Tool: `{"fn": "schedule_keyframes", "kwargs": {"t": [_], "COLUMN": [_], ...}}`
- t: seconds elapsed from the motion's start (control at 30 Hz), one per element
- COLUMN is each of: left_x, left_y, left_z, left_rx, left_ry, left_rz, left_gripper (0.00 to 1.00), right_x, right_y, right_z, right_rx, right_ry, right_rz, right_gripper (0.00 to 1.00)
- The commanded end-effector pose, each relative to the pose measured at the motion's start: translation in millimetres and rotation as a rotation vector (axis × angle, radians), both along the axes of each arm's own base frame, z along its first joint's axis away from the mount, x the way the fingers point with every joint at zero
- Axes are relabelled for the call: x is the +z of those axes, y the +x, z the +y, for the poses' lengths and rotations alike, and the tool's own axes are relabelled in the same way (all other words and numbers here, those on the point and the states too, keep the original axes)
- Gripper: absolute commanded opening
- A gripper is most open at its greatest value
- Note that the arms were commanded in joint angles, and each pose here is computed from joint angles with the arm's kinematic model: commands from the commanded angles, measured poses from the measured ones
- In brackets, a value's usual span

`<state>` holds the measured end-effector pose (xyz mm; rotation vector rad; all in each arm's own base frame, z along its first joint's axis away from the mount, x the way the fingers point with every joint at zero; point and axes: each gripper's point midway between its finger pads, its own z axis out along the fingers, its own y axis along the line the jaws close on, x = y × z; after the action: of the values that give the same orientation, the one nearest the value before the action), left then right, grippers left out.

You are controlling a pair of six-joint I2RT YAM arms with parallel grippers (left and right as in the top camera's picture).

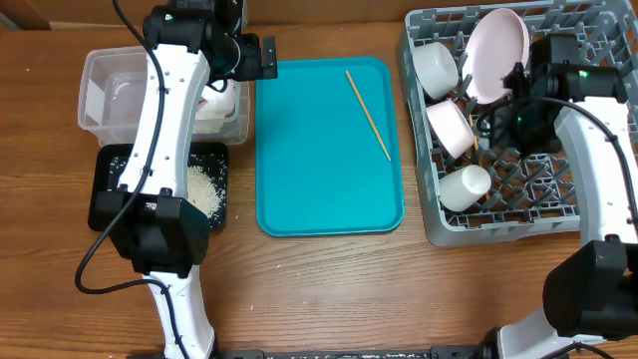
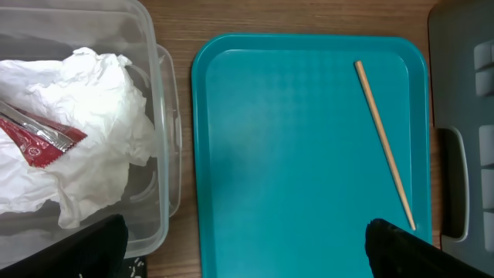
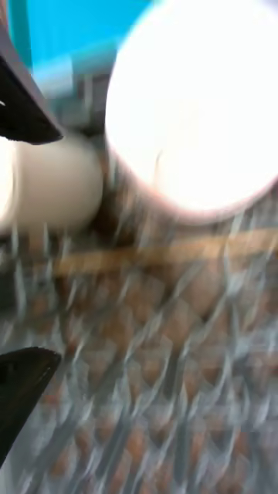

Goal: Sort waste into correct bins and load items into the dishwasher
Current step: 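Carry the chopstick right and drop it into the dish rack, then grasp the remaining chopstick on the teal tray with the right gripper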

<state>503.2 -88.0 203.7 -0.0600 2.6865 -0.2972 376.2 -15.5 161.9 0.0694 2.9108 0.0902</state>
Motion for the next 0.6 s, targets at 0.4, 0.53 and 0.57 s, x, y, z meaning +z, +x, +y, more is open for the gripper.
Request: {"fn": "schedule_keyframes", "kwargs": {"t": [0.4, 0.53, 0.57], "left_x": [14, 14, 14], "left_y": [2, 2, 2], "left_z": [-2, -2, -2], "left_rx": [0.002, 0.002, 0.002], "left_ry": [-0.008, -0.008, -0.008], "left_rz": [-0.033, -0.033, -0.034], "left_gripper": [1.00, 1.00, 1.00], "right_x": [9, -48, -59], "right_y": [70, 73, 73], "right_z": [177, 193, 194], "right_rx": [0.340, 0.470, 0.485], "right_ry": [0.015, -0.034, -0.043], "right_rz": [-0.291, -0.199, -0.178], "right_gripper": [0.75, 0.67, 0.65]}}
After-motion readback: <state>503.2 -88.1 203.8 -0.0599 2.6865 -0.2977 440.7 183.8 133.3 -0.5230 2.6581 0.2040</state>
